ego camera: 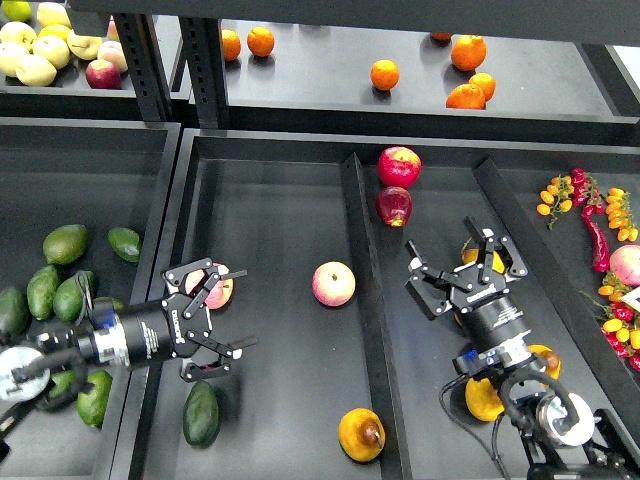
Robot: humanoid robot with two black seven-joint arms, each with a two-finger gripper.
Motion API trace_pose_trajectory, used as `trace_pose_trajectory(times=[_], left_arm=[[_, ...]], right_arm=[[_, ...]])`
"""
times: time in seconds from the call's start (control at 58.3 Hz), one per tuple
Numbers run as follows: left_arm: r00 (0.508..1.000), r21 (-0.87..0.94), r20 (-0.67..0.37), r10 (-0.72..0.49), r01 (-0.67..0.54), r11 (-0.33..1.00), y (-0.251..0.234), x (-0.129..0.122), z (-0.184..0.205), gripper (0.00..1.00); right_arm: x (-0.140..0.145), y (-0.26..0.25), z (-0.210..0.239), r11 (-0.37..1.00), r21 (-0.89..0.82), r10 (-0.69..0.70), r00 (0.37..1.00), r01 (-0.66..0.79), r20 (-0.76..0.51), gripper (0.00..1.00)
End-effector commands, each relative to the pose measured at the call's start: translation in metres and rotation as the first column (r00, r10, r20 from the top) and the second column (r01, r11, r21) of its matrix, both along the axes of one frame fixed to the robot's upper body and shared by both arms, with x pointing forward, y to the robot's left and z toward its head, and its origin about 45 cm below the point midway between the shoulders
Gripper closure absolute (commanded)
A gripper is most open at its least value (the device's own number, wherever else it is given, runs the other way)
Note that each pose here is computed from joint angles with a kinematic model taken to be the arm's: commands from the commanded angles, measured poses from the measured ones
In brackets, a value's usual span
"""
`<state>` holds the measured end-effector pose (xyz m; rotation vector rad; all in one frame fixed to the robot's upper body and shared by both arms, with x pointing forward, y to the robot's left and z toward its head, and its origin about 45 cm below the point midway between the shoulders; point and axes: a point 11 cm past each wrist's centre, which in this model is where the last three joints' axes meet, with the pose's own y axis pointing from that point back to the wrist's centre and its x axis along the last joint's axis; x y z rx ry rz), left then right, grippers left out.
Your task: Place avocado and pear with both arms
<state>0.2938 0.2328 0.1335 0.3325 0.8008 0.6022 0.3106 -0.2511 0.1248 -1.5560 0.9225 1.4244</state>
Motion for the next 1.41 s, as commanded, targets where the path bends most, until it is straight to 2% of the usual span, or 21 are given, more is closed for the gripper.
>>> trace_pose_trajectory(times=[0.0,0.12,0.274,0.412,0.549,0.652,0.669,0.857,1.115,1.389], left_arm=[[0.991,0.157,0.061,-0.119,0.108,0.982,0.009,0.019,0.021,0.0],[0.967,0.27,0.083,-0.243,0.213,0.939,0.002,0.031,0.037,0.0],[0.914,0.397,0.058,-0.402,0.349,0.849,-0.015,0.034,0.042,0.0],[0.843,0.547,0.014,-0.537,0.443,0.71,-0.019,0.038,0.046,0.0],[0.772,0.618,-0.049,-0.634,0.522,0.587,-0.035,0.036,0.043,0.01],[0.737,0.654,-0.107,-0.667,0.557,0.511,-0.035,0.033,0.033,0.01],[0.719,0.662,-0.144,-0.68,0.581,0.474,-0.036,0.029,0.022,0.01],[0.664,0.654,-0.214,-0.717,0.642,0.4,-0.049,0.013,0.0,0.01],[0.59,0.659,-0.288,-0.754,0.694,0.29,-0.059,-0.001,-0.019,0.01],[0.544,0.661,-0.345,-0.765,0.719,0.214,-0.072,-0.008,-0.04,0.02]], right_arm=[[0.003,-0.005,0.002,1.0,0.001,-0.017,1.0,0.017,-0.004,0.01],[0.003,-0.006,0.001,1.0,0.001,-0.02,1.0,0.02,-0.005,0.01],[0.003,-0.007,0.002,1.0,0.002,-0.021,1.0,0.021,-0.003,0.01],[0.004,-0.009,0.003,1.0,0.002,-0.028,1.0,0.028,0.0,0.01],[0.011,-0.009,0.008,1.0,0.003,-0.029,1.0,0.029,0.009,0.01],[0.025,-0.012,0.02,0.999,0.008,-0.041,0.999,0.041,0.021,0.01],[0.033,-0.014,0.026,0.999,0.01,-0.047,0.999,0.047,0.018,0.01],[0.051,-0.012,0.042,0.999,0.014,-0.044,0.998,0.043,0.049,0.01],[0.061,-0.01,0.05,0.999,0.013,-0.038,0.997,0.037,0.066,0.01],[0.062,-0.01,0.051,0.999,0.013,-0.038,0.997,0.037,0.069,0.01]])
